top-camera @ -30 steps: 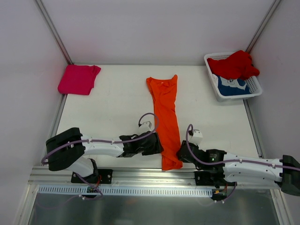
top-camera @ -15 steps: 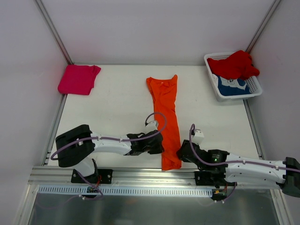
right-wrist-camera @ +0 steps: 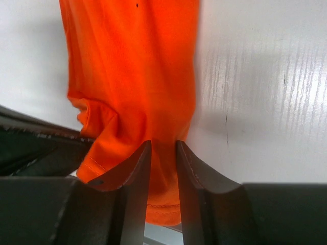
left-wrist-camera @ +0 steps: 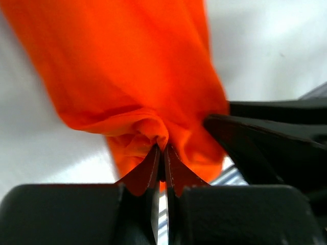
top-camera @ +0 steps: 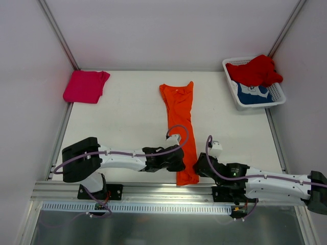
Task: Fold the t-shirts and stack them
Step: Fold the tshirt
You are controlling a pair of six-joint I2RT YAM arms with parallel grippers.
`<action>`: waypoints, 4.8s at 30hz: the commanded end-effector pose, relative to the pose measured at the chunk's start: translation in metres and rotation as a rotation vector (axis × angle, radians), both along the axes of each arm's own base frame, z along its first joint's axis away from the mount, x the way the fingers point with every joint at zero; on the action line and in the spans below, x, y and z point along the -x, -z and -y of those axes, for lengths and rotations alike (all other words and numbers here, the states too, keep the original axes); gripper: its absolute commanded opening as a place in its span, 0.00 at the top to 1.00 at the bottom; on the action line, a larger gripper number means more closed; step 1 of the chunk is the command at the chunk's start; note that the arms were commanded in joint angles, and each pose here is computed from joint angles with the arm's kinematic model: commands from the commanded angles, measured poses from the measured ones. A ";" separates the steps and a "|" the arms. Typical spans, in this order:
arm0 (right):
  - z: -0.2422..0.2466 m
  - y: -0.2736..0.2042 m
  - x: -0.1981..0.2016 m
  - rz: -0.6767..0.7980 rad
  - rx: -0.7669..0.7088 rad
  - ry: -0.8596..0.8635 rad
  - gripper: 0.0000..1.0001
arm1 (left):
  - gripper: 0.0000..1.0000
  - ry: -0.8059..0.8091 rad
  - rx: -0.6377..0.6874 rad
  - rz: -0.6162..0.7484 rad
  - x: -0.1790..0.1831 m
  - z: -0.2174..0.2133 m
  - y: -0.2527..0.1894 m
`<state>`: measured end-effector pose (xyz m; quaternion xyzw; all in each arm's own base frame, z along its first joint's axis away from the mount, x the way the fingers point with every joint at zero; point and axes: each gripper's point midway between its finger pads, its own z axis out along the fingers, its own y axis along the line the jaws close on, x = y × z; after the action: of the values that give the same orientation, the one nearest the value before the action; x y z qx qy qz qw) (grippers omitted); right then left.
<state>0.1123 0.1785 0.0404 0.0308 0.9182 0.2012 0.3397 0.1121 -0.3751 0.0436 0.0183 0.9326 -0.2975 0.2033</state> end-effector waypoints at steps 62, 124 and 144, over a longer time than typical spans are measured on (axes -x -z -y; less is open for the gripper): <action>0.013 -0.018 -0.009 0.089 -0.015 0.012 0.70 | 0.32 -0.027 -0.039 -0.019 0.054 -0.014 0.020; -0.008 -0.027 -0.011 0.099 0.001 -0.047 1.00 | 1.00 -0.033 -0.055 0.090 0.034 -0.021 -0.015; 0.011 -0.084 -0.068 0.213 0.108 0.023 1.00 | 1.00 -0.096 -0.089 0.224 -0.055 -0.048 -0.064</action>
<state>0.1667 0.1720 0.1062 0.0127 0.8907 0.1671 0.4225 0.1502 -0.3323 0.0914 0.0056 0.9217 -0.2468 0.2993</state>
